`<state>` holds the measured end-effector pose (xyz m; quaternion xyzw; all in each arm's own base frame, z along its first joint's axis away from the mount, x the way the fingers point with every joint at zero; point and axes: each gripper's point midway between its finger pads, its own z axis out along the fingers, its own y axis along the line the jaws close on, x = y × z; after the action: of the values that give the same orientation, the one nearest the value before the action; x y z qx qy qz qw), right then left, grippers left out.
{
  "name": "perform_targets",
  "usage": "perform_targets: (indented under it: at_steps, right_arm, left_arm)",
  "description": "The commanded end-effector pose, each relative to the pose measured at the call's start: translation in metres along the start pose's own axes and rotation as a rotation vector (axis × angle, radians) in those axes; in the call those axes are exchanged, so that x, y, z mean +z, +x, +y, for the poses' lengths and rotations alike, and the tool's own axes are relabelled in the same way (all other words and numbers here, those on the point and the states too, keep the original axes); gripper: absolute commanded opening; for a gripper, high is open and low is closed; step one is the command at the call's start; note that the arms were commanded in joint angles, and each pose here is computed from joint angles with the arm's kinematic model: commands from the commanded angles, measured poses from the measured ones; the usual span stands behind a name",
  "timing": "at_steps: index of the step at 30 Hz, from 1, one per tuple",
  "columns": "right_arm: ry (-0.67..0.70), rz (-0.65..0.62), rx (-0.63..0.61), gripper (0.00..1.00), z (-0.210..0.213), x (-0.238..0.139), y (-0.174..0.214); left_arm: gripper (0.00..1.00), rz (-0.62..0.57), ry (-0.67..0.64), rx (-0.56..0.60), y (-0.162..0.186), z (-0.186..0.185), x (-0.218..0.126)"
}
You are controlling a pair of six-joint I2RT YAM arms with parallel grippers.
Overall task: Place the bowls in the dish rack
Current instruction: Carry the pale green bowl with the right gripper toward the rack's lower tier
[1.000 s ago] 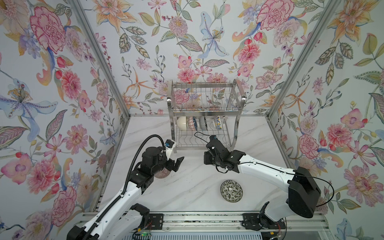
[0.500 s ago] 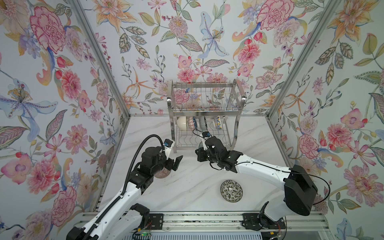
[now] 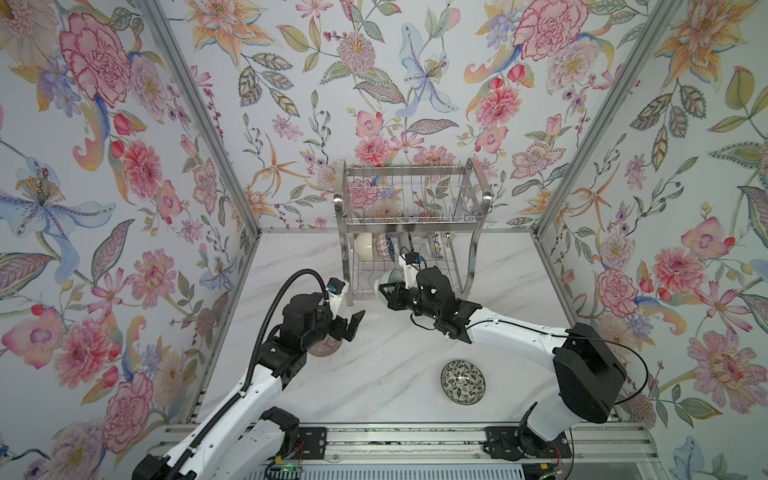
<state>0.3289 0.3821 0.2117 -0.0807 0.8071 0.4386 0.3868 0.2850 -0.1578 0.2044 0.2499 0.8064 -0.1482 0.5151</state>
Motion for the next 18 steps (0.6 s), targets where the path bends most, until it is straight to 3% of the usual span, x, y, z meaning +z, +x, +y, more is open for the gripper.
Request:
perform_targets:
  at_steps: [1,12,18]
  right_arm:
    - [-0.153,-0.087,0.067,0.0,0.022,0.002,-0.023]
    - [-0.293,-0.111,0.199,0.0,0.017,0.023,-0.04]
    - [-0.356,-0.104,0.236,0.0,0.02,0.03,-0.05]
  left_arm:
    - [0.99,-0.044,-0.005,0.002,-0.018,0.0,-0.007]
    - [0.99,-0.046,0.018,0.01,-0.019,-0.004,-0.007]
    - [0.99,-0.04,0.094,0.019,-0.017,-0.017,-0.006]
